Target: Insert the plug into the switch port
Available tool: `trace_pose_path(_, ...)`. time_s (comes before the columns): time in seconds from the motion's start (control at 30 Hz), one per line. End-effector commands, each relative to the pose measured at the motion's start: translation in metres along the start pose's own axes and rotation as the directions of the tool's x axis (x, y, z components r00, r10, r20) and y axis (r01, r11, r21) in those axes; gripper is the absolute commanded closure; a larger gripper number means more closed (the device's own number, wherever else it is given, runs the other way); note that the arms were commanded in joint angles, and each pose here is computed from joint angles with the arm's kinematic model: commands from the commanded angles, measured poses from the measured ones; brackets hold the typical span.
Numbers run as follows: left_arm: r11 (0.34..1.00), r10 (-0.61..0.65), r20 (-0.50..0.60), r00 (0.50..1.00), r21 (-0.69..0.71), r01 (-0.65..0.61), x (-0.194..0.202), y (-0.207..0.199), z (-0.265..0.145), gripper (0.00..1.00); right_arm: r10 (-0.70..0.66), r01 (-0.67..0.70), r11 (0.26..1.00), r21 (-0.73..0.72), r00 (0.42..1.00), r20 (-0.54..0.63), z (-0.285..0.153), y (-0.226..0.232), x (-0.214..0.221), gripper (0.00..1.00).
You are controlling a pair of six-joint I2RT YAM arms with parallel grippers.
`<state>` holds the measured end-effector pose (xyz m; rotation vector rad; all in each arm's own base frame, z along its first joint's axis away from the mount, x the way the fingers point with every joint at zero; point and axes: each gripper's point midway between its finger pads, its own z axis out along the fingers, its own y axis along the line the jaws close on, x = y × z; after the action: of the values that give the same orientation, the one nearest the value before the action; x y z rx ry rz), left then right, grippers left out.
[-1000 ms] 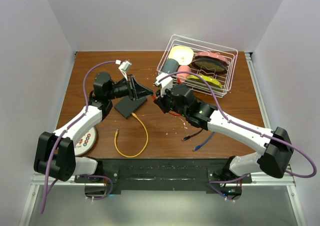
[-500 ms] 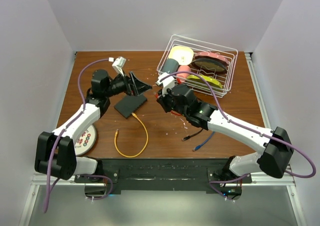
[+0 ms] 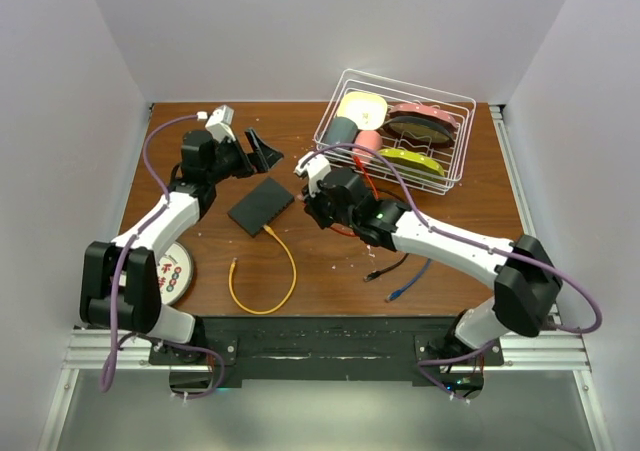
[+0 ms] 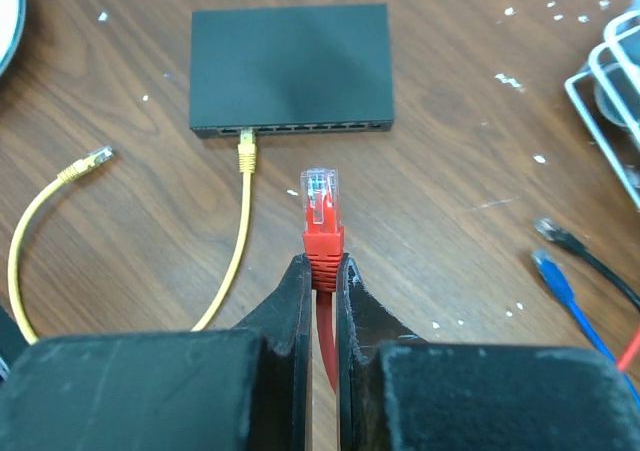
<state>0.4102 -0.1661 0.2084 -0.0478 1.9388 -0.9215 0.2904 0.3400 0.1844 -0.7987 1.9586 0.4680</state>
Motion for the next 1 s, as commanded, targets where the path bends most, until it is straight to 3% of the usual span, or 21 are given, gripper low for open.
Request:
trace_pose_path(0.0,0.981,0.047,0.040,0.998,-0.192,-0.039,-0.014,0.045,0.004,0.00,-0.003,0.004,0.997,-0.079,1.000,0.018,0.011,0.015,-0.017,1.00)
trace_pose_path(0.17,0.928,0.035,-0.017,0.999,-0.370,-0.039,0.012,0.101,0.001,0.00,0.021,-0.024,0.989,-0.147,1.000,-0.018,0.032,0.031,-0.006,1.00)
trace_pose_path(0.37,0.895,0.031,-0.058,0.998,-0.442,-0.054,0.036,0.146,-0.005,0.00,0.020,-0.040,0.981,-0.187,0.994,-0.111,0.066,0.040,0.024,1.00)
trace_pose_path(0.6,0.911,0.021,-0.075,0.997,-0.409,-0.050,0.056,0.156,-0.002,0.01,0.041,-0.077,0.979,-0.190,0.982,-0.183,0.091,0.037,0.047,1.00)
trace_pose_path(0.97,0.922,-0.022,-0.143,0.989,-0.385,-0.035,0.088,0.166,0.003,0.14,0.067,-0.114,0.975,-0.191,0.969,-0.237,0.113,0.040,0.076,1.00)
